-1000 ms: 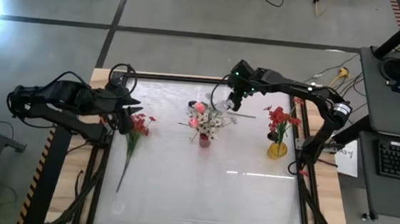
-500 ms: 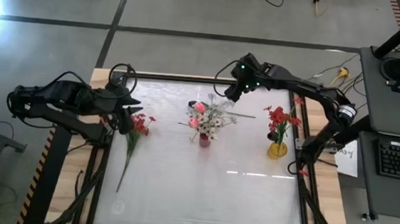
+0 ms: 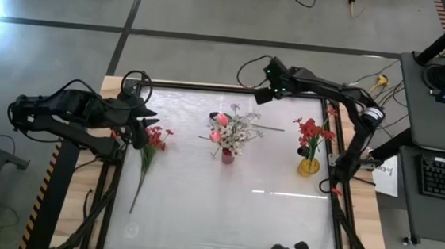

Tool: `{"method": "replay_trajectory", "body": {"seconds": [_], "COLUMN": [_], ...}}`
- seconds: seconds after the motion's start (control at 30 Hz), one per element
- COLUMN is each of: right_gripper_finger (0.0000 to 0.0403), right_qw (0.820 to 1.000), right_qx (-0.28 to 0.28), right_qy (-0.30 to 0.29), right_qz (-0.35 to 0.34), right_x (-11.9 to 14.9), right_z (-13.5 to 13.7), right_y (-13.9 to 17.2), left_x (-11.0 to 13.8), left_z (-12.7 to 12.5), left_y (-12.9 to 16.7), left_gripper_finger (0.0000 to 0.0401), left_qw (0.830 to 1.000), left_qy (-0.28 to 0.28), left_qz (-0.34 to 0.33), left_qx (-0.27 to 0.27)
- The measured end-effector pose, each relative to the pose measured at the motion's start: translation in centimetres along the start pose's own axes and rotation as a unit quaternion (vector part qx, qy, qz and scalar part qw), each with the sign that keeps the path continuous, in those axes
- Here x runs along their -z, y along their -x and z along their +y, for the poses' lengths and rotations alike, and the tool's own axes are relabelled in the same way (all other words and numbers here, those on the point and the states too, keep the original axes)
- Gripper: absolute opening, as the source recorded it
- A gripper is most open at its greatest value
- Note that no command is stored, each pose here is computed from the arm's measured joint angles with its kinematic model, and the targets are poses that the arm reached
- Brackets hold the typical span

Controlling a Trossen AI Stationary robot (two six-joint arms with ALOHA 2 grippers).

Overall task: Sort flowers into vase by color
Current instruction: Put the black flower into the yellow vase

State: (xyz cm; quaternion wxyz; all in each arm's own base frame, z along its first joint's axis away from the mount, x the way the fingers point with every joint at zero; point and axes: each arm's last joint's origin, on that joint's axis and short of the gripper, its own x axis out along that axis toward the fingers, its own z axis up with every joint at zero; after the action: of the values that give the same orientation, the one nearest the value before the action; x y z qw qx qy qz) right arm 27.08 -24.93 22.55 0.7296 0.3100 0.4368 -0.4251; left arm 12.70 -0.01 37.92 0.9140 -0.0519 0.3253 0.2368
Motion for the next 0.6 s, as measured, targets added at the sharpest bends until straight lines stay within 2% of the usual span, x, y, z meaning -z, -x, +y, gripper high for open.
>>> {"method": "replay_trajectory", "body": {"seconds": [0.13, 0.27, 0.47, 0.6], "right_gripper_finger": [0.0151, 0.0157, 0.0187, 0.0198], "right_qw": [0.998, 0.991, 0.972, 0.962], "right_qx": [-0.006, -0.057, -0.115, -0.136], "right_qy": [0.051, 0.105, 0.189, 0.225], "right_qz": [0.033, 0.056, 0.075, 0.075], "right_x": [0.8, 1.6, 2.7, 3.0], "right_z": [1.3, 3.0, 5.0, 5.7], "right_y": [-2.9, -4.7, -6.0, -6.2], "left_x": [0.0, 0.0, 0.0, 0.0], "left_z": [0.0, 0.0, 0.0, 0.0], "left_y": [0.0, 0.0, 0.0, 0.0], "left_gripper_finger": [0.0086, 0.0086, 0.0086, 0.0086], "left_qw": [1.000, 1.000, 1.000, 1.000], "left_qy": [0.002, 0.004, 0.002, 0.001], "left_qz": [-0.001, -0.001, -0.001, -0.001], "left_qx": [0.000, 0.000, 0.000, 0.000]}}
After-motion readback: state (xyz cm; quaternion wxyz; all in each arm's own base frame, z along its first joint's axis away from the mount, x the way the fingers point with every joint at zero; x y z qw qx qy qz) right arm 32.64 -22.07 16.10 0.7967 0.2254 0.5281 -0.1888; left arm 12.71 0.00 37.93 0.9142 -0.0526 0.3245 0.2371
